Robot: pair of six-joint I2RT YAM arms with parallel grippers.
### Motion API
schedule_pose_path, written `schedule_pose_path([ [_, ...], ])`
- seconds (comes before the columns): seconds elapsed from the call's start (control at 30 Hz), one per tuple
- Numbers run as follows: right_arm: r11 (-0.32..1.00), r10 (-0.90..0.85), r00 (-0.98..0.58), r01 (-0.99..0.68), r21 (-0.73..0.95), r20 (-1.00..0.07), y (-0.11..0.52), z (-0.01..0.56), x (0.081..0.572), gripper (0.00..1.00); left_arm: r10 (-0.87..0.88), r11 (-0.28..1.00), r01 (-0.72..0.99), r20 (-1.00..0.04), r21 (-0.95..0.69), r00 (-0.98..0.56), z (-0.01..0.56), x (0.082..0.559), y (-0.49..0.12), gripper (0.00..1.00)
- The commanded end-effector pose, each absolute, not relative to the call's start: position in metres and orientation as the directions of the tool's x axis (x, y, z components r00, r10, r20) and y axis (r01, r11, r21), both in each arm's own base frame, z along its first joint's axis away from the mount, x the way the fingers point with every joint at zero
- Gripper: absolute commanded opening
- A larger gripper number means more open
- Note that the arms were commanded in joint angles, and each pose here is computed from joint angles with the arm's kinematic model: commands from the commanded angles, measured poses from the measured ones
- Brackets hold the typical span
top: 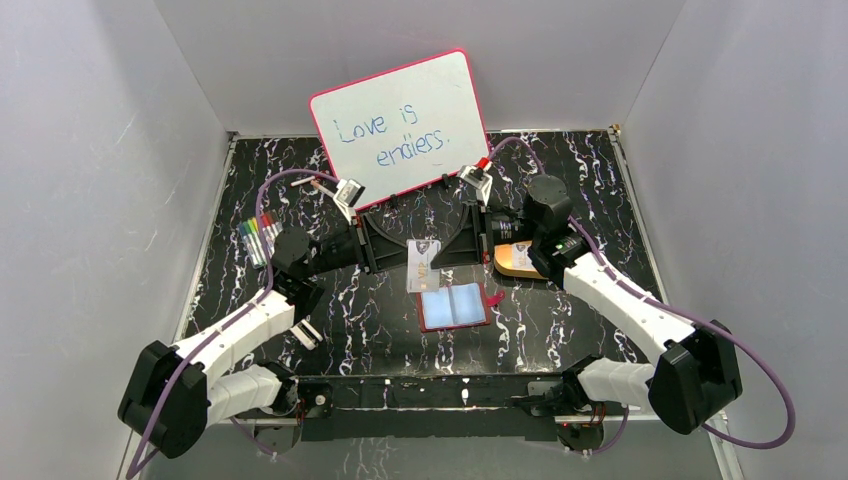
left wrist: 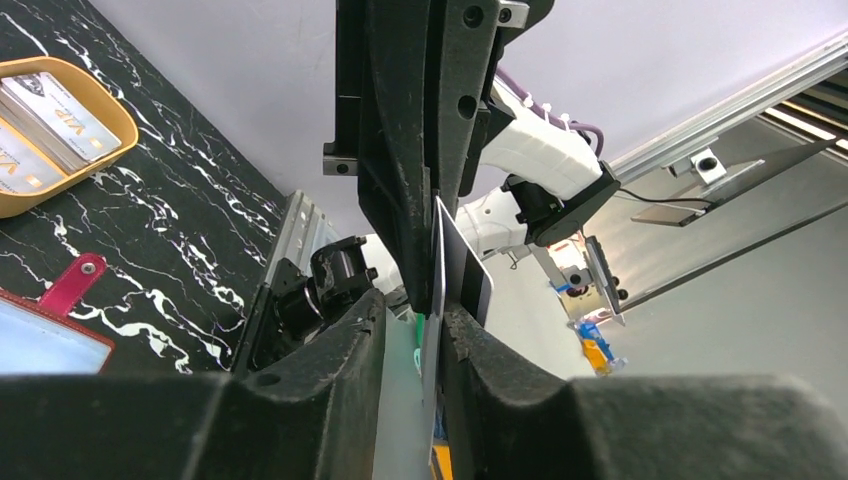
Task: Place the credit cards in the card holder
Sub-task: Pick up the credit card from the storage box.
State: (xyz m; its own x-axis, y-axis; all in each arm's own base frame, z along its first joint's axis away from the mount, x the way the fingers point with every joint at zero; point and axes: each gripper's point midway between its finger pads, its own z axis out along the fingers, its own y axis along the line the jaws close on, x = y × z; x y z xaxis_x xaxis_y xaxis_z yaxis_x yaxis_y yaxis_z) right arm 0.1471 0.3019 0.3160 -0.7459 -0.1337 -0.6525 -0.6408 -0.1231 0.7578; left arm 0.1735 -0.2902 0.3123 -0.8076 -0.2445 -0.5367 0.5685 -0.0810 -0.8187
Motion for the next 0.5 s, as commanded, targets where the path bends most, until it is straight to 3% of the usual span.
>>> schedule_pose_path([
  [0.0,-0.119,-0.061,-0.691,-0.711,0.693,-0.72,0.305,0.328,0.158,0.0,-0.172,-0.149,0.617,-0.594,-0.773,-0.786,0.325,0.151,-0.29,0.17],
  [0.07,-0.113,-0.064,-0.692,-0.711,0.694,-0.719,0.305,0.326,0.158,0.0,-0.176,-0.152,0.623,-0.6,-0.767,-0.781,0.327,0.15,-0.289,0.03],
  [0.1,-0.107,-0.065,-0.692,-0.711,0.695,-0.719,0.305,0.324,0.159,0.0,-0.184,-0.152,0.63,-0.604,-0.762,-0.775,0.329,0.15,-0.288,0.0],
  [0.3,-0.081,-0.067,-0.712,-0.694,0.715,-0.699,0.304,0.311,0.159,0.0,-0.312,-0.095,0.623,-0.571,-0.776,-0.759,0.331,0.167,-0.282,0.0],
  [0.47,-0.08,-0.032,-0.782,-0.619,0.781,-0.623,0.304,0.288,0.16,0.0,-0.345,-0.029,0.562,-0.52,-0.827,-0.782,0.311,0.184,-0.284,0.0],
])
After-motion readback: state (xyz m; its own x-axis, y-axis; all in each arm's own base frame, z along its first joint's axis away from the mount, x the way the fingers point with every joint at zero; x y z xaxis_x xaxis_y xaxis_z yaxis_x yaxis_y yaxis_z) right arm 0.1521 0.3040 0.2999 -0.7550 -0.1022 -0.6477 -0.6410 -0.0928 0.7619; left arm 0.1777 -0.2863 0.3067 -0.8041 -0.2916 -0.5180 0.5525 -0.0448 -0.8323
